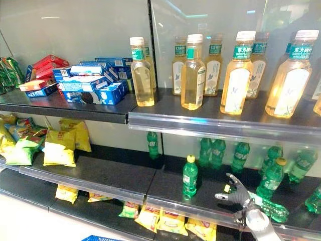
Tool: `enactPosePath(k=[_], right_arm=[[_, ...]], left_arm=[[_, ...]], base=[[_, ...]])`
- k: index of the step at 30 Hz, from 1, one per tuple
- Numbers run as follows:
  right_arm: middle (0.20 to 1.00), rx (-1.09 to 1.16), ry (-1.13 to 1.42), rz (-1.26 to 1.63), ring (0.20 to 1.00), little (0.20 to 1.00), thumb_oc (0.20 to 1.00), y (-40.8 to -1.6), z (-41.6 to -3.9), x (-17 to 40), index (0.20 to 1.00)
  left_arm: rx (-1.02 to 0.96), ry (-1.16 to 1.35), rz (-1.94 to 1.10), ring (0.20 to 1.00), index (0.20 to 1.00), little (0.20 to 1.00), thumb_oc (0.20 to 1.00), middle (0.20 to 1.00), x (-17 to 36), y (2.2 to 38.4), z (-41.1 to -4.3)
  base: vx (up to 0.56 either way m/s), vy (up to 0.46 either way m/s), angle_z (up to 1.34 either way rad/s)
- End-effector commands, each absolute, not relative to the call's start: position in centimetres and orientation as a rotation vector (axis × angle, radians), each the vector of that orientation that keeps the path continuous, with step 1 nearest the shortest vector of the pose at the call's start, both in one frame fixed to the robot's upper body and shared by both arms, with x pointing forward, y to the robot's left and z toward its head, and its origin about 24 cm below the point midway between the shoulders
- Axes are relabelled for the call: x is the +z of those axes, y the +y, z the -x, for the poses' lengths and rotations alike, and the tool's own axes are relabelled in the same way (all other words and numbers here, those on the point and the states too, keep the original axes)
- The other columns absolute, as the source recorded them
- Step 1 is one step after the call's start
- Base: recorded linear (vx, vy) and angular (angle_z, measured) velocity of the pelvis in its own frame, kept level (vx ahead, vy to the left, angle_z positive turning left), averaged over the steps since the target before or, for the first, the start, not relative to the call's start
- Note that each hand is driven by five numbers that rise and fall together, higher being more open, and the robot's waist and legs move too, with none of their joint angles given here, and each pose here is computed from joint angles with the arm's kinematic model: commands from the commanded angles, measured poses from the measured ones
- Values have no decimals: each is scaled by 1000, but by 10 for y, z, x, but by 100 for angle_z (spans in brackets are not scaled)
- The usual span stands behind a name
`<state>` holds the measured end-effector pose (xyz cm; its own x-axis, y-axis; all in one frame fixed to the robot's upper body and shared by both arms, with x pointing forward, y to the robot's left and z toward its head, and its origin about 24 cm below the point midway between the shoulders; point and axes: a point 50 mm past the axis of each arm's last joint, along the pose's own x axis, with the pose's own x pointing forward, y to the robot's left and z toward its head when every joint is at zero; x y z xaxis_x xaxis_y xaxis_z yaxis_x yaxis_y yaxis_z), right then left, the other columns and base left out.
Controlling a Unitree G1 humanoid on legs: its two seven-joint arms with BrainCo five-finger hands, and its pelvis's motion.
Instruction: Pick up the snacks into the basket
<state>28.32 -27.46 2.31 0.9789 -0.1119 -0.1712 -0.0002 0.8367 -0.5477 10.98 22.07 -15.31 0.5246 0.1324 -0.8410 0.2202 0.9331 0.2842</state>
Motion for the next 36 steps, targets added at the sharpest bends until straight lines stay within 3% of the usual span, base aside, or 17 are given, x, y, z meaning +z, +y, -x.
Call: enactPosePath(k=[1,9,17,36], right_arm=[[1000,-44,67,579,1000,1000,1000,-251,-323,56,1000],[1000,-69,-9,611,1000,1000,1000,-237,-362,95,1000],[1000,-162,-87,665,1000,1000,1000,-247,-383,141,1000],[1000,-194,-190,722,1000,1000,1000,-246,-388,171,1000]], left_arm=[[-19,916,-476,200,200,200,200,200,-135,246,-144],[-36,833,-481,200,200,200,200,200,-125,239,-169],[-47,794,-475,200,200,200,200,200,-121,231,-181],[-11,772,-469,200,200,200,200,200,-119,233,-181]], base=[[-148,-10,-6],[-122,-16,1],[-43,-30,8],[-4,-2,2]])
